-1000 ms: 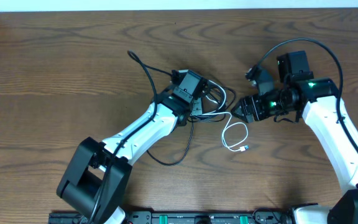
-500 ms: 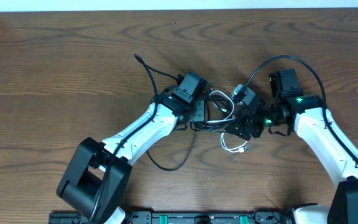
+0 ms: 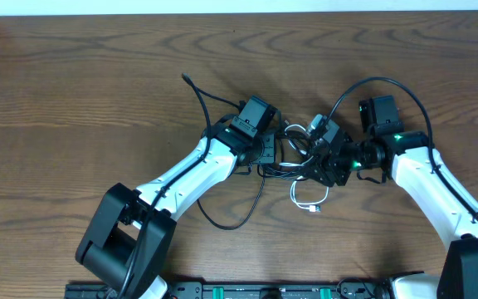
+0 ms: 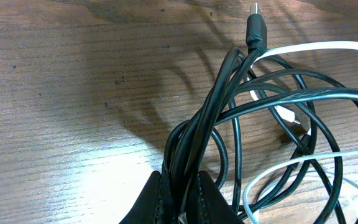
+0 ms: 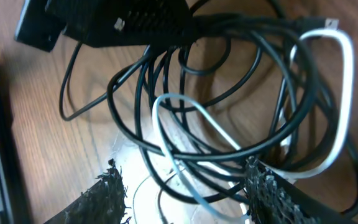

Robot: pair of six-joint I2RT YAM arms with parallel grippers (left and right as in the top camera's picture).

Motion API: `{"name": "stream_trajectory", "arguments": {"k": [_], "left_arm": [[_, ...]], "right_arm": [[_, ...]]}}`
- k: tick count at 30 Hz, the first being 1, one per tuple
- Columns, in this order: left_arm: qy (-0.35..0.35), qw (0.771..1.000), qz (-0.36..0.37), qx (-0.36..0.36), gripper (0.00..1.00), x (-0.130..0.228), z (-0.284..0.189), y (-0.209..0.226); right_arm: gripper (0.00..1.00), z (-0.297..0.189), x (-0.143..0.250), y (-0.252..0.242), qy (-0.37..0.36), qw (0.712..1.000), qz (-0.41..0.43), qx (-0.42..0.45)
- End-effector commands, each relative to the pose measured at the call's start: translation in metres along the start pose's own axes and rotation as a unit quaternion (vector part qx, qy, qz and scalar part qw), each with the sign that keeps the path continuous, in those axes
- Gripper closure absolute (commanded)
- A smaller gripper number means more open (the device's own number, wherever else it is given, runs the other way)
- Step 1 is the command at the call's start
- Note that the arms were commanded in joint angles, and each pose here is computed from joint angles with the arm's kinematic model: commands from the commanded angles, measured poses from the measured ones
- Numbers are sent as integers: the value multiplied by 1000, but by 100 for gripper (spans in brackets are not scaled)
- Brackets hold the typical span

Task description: Untangle cables

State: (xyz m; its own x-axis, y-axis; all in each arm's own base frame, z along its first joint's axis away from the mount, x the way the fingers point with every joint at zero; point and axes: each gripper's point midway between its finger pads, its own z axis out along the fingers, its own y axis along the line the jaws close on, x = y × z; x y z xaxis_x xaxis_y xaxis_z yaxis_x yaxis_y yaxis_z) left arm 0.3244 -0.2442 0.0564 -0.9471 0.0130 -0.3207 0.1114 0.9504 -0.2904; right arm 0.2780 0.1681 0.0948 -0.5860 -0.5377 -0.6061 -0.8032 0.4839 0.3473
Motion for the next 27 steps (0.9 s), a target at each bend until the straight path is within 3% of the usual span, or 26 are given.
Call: {"name": "stream_trajectory", "arguments": {"k": [1,8,13,17,27], "left_arm": [[2,1000,6,6,92,3,-3,-2],[2,1000,5,6,93,3,-3,-2],[2,1000,5,6,93,3,-3,-2],[2,1000,5,6,92,3,-3,-2],[2,1000,5,6,92,3,-3,-2]], "right_arm": [[41,0,2,8,0,1000,-7,-12],[59,4,6,11,4,1000,-8,-16],[59,8,6,17,8,1000,-12,-22],[65,8,5,17,7,1000,-15,-22],[62,13,8,9,16,1000,-17,-9]]}}
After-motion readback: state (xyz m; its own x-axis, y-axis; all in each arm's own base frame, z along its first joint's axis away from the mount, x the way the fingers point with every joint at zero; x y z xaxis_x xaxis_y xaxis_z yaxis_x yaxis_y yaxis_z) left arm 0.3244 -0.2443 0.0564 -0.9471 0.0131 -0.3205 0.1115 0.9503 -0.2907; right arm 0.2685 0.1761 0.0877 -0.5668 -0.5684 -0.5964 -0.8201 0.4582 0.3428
